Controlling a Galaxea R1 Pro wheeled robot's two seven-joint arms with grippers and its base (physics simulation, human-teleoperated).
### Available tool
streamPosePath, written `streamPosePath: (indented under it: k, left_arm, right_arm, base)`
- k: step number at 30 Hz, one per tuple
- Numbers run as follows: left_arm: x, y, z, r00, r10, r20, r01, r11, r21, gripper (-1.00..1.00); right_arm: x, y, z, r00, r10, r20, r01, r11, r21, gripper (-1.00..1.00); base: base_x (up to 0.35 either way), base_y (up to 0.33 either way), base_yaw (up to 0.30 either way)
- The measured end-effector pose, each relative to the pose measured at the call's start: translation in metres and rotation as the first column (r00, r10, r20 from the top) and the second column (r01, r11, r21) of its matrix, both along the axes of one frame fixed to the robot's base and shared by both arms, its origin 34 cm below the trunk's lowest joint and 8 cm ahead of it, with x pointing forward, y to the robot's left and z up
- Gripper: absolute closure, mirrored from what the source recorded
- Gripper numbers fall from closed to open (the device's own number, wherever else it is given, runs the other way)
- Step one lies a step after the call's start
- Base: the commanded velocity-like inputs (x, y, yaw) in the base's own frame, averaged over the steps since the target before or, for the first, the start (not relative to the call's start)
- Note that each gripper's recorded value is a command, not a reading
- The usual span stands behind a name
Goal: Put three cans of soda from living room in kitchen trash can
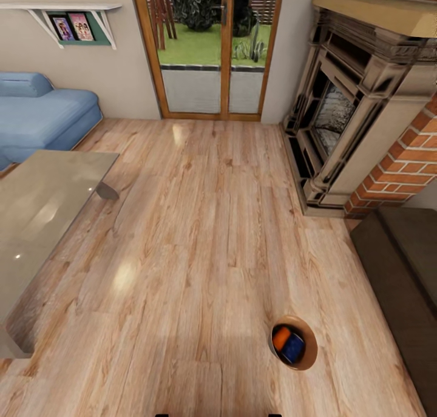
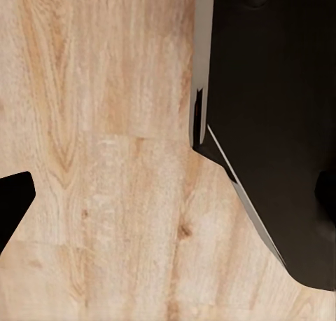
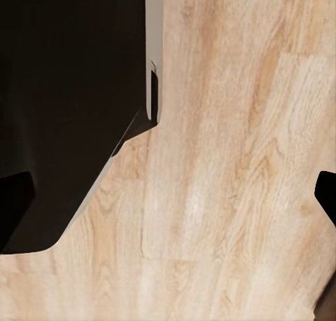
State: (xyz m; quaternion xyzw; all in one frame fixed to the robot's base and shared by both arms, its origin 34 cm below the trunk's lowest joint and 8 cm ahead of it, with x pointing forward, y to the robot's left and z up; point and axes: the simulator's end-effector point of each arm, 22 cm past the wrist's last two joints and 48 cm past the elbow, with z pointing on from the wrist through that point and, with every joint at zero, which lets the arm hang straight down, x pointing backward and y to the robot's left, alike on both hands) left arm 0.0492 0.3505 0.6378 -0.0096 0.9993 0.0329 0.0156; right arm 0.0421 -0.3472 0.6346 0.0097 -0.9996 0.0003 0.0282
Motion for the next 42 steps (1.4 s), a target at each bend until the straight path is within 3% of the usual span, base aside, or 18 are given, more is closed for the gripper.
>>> streamPosePath:
  k: [24,42]
  left_arm:
    - [0.011,-0.007,-0.003,1.000,0.004,0.031,-0.004,1.000,-0.009,-1.00]
    - [0.013,-0.008,-0.003,0.999,0.016,0.037,-0.015,1.000,-0.005,-1.00]
  right_arm:
    - [0.011,0.001,-0.002,1.000,-0.001,0.031,0.001,1.000,0.001,-1.00]
    - [0.013,0.023,-0.005,0.999,-0.014,0.036,0.013,1.000,0.026,-1.00]
  base:
    - [0.000,0.000,0.000]
    - [0.000,0.000,0.000]
